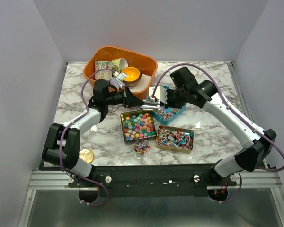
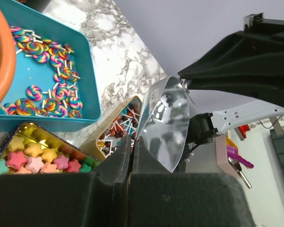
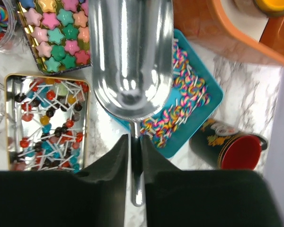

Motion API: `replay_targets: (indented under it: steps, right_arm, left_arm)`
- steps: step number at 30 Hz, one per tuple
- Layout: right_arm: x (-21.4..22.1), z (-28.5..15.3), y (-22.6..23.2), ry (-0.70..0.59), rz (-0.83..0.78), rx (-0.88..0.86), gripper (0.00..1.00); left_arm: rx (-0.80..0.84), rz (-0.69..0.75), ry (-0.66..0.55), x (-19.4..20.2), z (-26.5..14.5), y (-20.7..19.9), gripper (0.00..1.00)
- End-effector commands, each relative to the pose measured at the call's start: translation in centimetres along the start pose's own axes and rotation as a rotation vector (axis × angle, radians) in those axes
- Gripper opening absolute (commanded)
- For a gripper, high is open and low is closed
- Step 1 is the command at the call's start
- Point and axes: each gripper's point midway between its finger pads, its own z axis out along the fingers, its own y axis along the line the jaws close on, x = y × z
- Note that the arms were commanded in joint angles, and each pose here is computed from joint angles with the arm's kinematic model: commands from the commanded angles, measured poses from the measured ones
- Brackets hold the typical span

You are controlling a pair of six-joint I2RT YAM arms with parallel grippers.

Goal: Pack the candies
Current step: Adjust the spatula.

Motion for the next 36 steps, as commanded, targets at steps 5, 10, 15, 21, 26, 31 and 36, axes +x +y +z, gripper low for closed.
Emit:
replay_targets:
  steps: [5, 10, 15, 21, 26, 31, 36]
  right_arm:
    - [-0.7, 2.0, 2.7, -0.065, 0.032, -0.128, 0.33]
    - [-0.4, 2.3, 2.8, -0.050, 0.044, -0.150, 0.22]
    - [0.8, 2.8, 2.8, -0.008, 0.063, -0.153, 0.24]
    - [1.7, 3.3, 2.9, 0.006, 0.109, -0.168, 0.34]
    - [1.9, 3.4, 2.9, 0.006, 0.125, -0.188, 0.23]
    - [0.9, 2.9, 2.1, -0.029, 0.126, -0.173, 0.14]
    - [-0.7, 1.9, 2.1, -0.090, 0.112, -0.192, 0.05]
  left_arm:
    - [0.053, 0.011, -0.007, 0.6, -0.8, -0.3, 0.00]
    - [0.041, 0.013, -0.020, 0.6, -1.2, 0.2, 0.00]
    - [0.052, 0.025, -0.025, 0.4, -1.3, 0.1, 0.00]
    - [0.071, 0.051, -0.025, 0.2, -1.3, -0.3, 0.00]
    - [0.067, 0.052, -0.024, 0.3, -1.4, -0.2, 0.00]
    - [0.039, 0.049, -0.011, 0.7, -1.5, 0.3, 0.00]
    - [0.012, 0.059, -0.002, 1.0, -1.5, 1.0, 0.00]
